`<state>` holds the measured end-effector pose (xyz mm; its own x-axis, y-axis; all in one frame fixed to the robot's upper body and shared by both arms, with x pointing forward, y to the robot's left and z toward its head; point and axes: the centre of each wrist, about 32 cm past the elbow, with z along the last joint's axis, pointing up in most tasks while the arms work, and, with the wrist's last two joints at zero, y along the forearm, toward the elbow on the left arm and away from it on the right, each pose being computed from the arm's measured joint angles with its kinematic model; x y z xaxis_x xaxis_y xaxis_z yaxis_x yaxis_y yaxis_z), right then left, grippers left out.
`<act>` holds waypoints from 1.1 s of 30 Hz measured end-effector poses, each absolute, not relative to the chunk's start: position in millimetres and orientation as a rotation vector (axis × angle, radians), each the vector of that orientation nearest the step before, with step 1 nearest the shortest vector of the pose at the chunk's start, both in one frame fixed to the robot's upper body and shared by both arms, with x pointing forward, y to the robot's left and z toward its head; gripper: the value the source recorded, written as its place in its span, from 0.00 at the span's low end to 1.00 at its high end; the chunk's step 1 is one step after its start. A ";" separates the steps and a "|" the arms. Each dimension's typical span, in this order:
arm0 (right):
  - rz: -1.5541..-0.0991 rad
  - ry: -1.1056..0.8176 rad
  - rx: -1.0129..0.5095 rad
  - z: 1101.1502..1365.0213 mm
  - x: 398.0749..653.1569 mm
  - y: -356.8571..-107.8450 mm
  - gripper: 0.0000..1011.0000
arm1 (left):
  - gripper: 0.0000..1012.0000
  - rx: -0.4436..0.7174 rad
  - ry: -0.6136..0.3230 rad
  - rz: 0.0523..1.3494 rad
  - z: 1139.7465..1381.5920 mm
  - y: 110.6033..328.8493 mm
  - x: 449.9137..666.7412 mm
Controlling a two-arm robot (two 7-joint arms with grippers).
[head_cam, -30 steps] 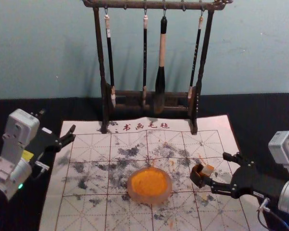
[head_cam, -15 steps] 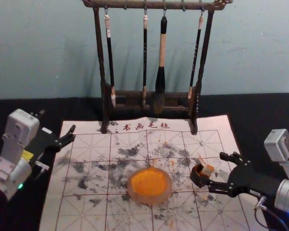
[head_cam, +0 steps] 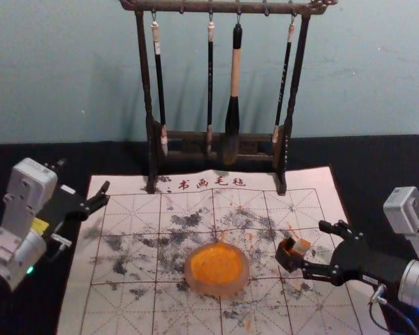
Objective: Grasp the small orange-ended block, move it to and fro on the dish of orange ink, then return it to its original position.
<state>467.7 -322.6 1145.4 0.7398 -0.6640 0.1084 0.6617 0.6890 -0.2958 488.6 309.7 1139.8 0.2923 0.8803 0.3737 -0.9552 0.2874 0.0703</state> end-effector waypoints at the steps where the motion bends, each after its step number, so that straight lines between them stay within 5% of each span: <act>1: -0.742 0.007 -0.328 1145.4 467.6 -322.7 0.99 | 0.99 0.304 -0.285 1.248 1139.8 309.7 488.6; 13: -0.742 0.007 -0.328 1145.4 467.5 -322.7 0.76 | 0.99 0.304 -0.285 1.248 1139.8 309.7 488.6; 33: -0.742 0.005 -0.327 1145.6 467.4 -322.5 0.12 | 0.99 0.304 -0.285 1.248 1139.8 309.7 488.6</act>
<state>467.4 -322.5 1145.6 0.7395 -0.6641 0.1102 0.6625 0.6889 -0.2941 488.6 309.7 1139.8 0.2923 0.8803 0.3737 -0.9552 0.2873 0.0703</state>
